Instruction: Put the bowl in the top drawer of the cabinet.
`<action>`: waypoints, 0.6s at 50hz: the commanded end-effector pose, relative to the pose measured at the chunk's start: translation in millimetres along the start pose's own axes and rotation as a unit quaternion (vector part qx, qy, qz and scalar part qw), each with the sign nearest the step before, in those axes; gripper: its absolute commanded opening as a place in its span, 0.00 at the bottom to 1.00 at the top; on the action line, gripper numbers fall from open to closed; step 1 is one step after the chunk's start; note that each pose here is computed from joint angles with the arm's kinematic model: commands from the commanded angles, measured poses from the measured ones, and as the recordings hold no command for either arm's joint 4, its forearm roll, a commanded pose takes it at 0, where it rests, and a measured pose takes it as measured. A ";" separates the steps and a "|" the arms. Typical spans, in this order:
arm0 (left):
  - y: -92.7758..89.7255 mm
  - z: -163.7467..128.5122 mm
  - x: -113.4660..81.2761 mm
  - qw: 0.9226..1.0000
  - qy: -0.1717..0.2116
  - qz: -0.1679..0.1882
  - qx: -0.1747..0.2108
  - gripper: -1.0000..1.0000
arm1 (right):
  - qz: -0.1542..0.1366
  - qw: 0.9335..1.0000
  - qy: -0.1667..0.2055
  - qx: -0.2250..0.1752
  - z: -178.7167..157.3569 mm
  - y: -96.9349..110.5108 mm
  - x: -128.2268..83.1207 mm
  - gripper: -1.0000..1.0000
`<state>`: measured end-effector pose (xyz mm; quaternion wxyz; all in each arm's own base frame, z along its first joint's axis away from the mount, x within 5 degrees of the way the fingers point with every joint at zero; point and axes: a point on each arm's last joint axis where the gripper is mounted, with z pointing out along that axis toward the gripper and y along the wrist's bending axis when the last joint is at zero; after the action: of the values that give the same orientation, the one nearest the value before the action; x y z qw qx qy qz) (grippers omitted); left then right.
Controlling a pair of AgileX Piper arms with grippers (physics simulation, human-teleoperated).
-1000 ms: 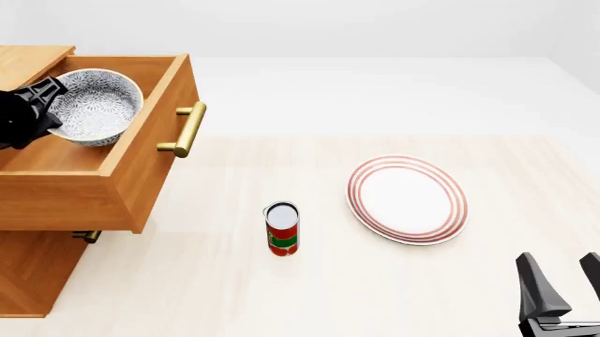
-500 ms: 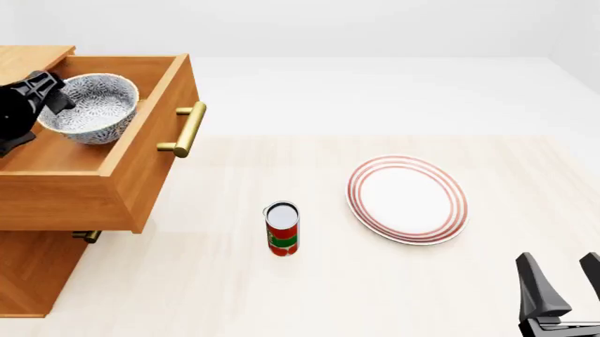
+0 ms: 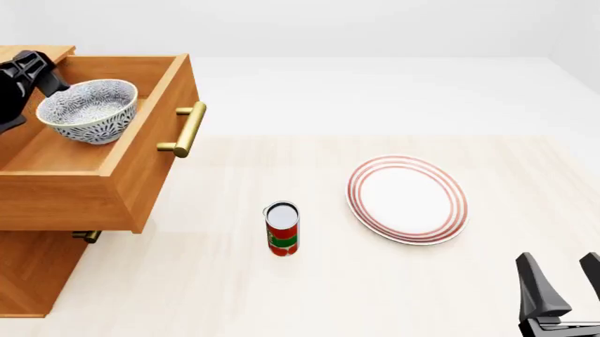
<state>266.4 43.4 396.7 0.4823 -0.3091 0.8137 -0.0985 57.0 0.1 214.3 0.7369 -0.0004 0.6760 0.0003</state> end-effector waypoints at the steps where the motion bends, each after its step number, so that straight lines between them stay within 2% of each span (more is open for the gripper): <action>1: -5.4 -12.1 -4.1 1.000 -0.008 0.001 0.010 1.00 | 0.000 1.000 0.000 0.000 0.0 0.0 0.0 1.00; 11: -14.2 -43.9 -7.7 0.999 -0.023 0.002 0.032 1.00 | 0.000 1.000 0.000 0.000 0.0 0.0 0.0 1.00; 15: -14.2 -43.9 -7.7 0.999 -0.023 0.002 0.032 1.00 | 0.000 1.000 0.000 0.000 0.0 0.0 0.0 1.00; 16: -18.2 -60.7 -9.4 0.999 -0.032 0.003 0.044 1.00 | 0.000 1.000 0.000 0.000 0.0 0.0 0.0 1.00; 30: -18.2 -60.8 -9.5 0.999 -0.032 0.003 0.044 1.00 | 0.000 1.000 0.000 0.000 0.0 0.0 0.0 1.00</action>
<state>231.0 28.2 438.2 0.5172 -0.2906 0.7960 -0.1203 57.0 0.1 214.3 0.7369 -0.0004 0.6760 0.0003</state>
